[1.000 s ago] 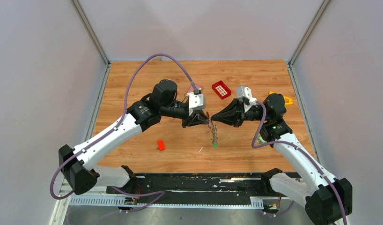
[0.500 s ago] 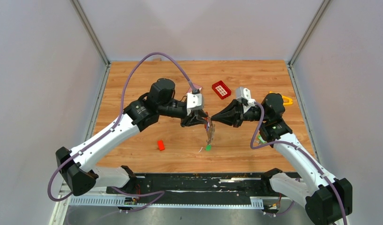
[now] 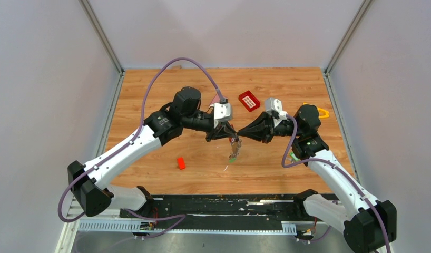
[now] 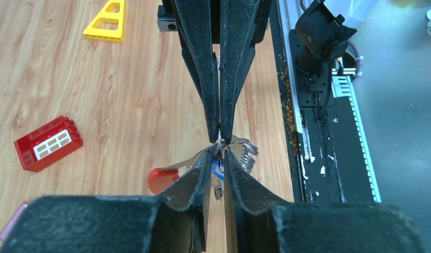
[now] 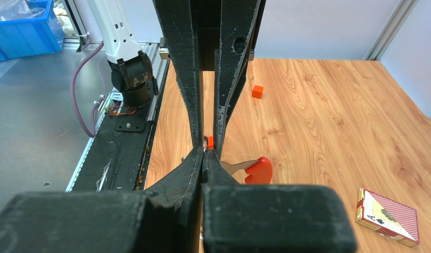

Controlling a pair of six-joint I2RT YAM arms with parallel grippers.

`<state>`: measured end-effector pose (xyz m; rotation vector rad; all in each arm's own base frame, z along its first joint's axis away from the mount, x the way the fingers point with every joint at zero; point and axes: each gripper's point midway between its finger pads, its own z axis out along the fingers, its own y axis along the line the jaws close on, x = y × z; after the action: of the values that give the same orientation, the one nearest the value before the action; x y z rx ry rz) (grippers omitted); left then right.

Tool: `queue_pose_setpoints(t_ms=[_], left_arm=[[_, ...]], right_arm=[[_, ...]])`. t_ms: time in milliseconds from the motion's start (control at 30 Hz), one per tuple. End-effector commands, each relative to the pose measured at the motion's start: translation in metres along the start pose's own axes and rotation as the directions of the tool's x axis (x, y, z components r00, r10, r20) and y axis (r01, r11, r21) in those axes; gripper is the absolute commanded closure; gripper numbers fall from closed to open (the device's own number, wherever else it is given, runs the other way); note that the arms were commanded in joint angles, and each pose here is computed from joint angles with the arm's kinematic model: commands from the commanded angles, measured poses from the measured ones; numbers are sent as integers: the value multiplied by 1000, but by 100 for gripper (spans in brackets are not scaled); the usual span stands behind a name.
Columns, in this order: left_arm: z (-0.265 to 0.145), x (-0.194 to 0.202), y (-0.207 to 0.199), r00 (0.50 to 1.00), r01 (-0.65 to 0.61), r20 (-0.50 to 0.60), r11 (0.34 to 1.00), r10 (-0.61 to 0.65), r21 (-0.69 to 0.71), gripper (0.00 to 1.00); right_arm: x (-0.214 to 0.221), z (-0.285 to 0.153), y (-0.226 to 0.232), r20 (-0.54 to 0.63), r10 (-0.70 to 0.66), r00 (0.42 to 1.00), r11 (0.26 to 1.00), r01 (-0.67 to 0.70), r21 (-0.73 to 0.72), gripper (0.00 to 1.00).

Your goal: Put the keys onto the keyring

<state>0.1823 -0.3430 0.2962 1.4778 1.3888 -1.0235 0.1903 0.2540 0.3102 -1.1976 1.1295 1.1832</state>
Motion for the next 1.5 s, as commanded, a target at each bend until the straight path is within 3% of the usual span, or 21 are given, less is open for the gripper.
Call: queue_pose_setpoints(t_ms=[0, 167, 300, 467, 567, 700, 867, 1133, 1467], left_arm=[[-2, -29, 3, 997, -27, 72, 1000, 26, 4, 81], [-1, -30, 2, 997, -15, 76, 1000, 13, 15, 88], [-1, -29, 1, 997, -13, 74, 1000, 12, 15, 100], [-11, -20, 5, 999, -50, 10, 998, 50, -36, 100], [-20, -11, 10, 988, -116, -112, 989, 106, -92, 100], [-24, 4, 6, 924, -232, -335, 966, 182, -114, 100], [-25, 0, 7, 875, -275, -448, 951, 186, -142, 100], [-13, 0, 4, 837, -276, -523, 950, 163, -145, 100], [-3, -8, -5, 874, -214, -469, 968, 130, -131, 100]], right_arm=[[-11, -2, 0, 18, -62, 998, 998, 62, 12, 100], [-9, -2, -2, 10, -67, 998, 998, 66, 21, 100], [-8, -2, -3, 8, -74, 997, 997, 73, 24, 100], [-7, -4, -6, -10, -92, 996, 994, 92, 51, 99], [-4, -7, -9, -46, -130, 990, 989, 133, 71, 87], [-2, -12, -10, -81, -181, 980, 977, 189, 97, 68], [-1, -11, -4, -69, -178, 982, 981, 182, 60, 60], [1, -6, 6, -27, -150, 988, 989, 150, 2, 63], [14, -1, 6, -24, -107, 994, 994, 106, -13, 68]])
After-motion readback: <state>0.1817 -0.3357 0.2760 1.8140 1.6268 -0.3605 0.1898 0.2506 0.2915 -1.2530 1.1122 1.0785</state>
